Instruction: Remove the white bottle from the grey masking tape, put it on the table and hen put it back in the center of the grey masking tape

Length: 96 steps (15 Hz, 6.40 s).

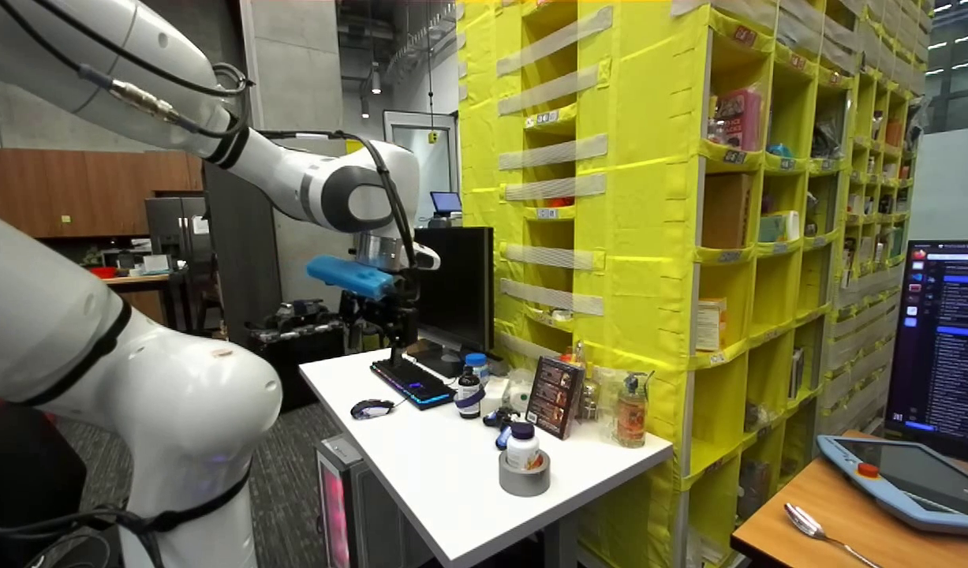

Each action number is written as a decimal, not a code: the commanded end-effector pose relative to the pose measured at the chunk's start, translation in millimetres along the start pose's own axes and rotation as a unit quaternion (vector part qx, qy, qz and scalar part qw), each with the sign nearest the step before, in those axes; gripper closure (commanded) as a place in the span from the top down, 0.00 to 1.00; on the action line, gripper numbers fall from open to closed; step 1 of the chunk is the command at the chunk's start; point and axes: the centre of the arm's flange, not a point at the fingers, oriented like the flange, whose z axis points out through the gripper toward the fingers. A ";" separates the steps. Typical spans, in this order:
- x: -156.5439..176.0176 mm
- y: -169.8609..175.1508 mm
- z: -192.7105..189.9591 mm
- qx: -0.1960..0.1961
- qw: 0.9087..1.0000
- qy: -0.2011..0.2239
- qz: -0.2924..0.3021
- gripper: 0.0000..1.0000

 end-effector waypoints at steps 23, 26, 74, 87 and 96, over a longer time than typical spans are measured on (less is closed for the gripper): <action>161.4 -75.7 -27.1 -0.093 0.994 -0.060 0.005 1.00; 178.8 -67.0 -36.5 -0.099 0.993 -0.062 0.007 1.00; 220.0 115.9 92.1 -0.091 0.972 -0.127 0.173 1.00; 197.4 156.2 105.0 -0.189 0.941 -0.122 0.254 1.00; 225.8 150.8 126.7 -0.187 0.955 -0.038 0.229 1.00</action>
